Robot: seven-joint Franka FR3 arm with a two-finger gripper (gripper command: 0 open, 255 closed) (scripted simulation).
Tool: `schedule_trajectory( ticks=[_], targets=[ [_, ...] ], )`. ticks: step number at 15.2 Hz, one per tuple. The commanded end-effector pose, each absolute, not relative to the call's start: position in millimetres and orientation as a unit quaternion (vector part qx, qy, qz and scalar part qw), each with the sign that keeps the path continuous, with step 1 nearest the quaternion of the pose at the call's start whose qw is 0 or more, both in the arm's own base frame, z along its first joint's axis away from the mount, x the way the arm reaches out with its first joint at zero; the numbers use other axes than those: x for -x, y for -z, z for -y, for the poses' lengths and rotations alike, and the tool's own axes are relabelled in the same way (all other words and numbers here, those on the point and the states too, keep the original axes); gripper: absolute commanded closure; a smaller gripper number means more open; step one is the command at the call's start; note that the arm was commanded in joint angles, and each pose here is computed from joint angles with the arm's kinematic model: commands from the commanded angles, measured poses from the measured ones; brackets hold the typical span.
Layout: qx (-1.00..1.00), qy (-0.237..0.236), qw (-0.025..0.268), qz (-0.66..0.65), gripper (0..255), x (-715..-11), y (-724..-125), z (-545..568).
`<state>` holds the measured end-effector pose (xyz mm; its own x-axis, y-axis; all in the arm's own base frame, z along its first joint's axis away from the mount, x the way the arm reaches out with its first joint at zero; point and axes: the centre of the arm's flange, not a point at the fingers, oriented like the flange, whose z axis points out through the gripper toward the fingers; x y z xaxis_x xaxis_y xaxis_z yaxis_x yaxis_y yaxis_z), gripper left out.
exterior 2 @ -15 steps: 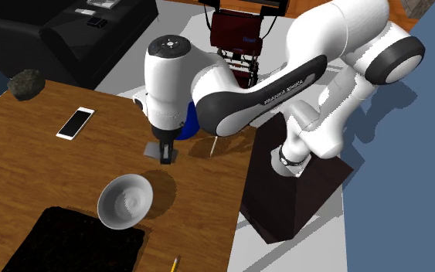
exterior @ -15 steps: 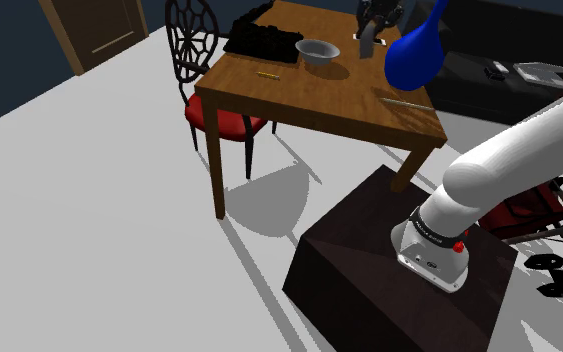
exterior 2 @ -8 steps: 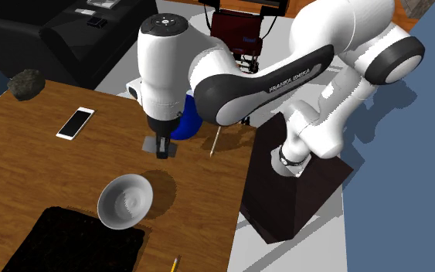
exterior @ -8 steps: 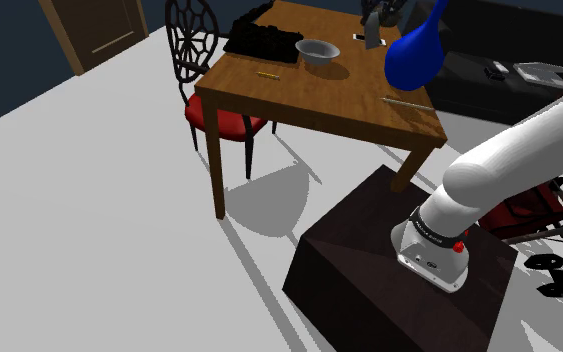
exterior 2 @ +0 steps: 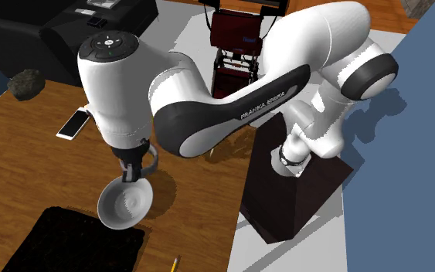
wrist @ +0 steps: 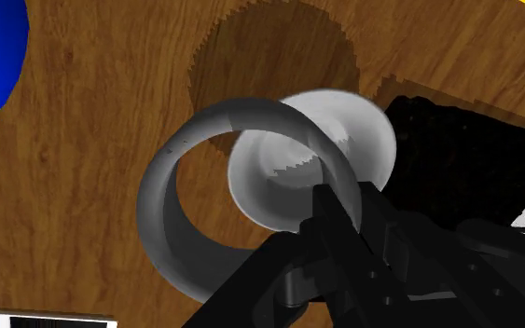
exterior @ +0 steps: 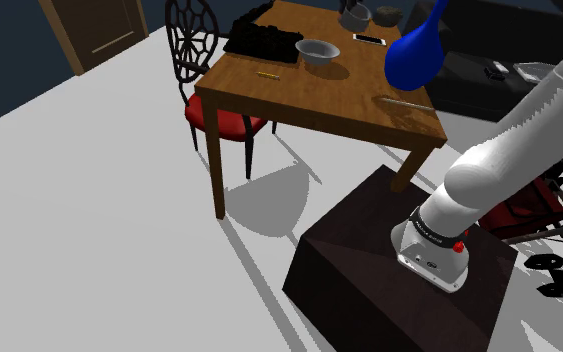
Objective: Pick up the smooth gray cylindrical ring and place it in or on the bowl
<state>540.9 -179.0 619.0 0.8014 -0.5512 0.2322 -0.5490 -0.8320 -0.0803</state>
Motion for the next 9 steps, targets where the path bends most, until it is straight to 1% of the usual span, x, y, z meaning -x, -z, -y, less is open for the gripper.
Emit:
schedule_trajectory(
  ticks=[1, 3, 9],
  targets=[
    [0.949, 0.124, 0.005, -0.29, 255, -566.6, -625.0, 173.8],
    [0.949, 0.124, 0.005, -0.29, 255, -600.3, -629.9, 166.3],
    [0.949, 0.124, 0.005, -0.29, 255, -600.3, -598.2, 166.3]
  ],
)
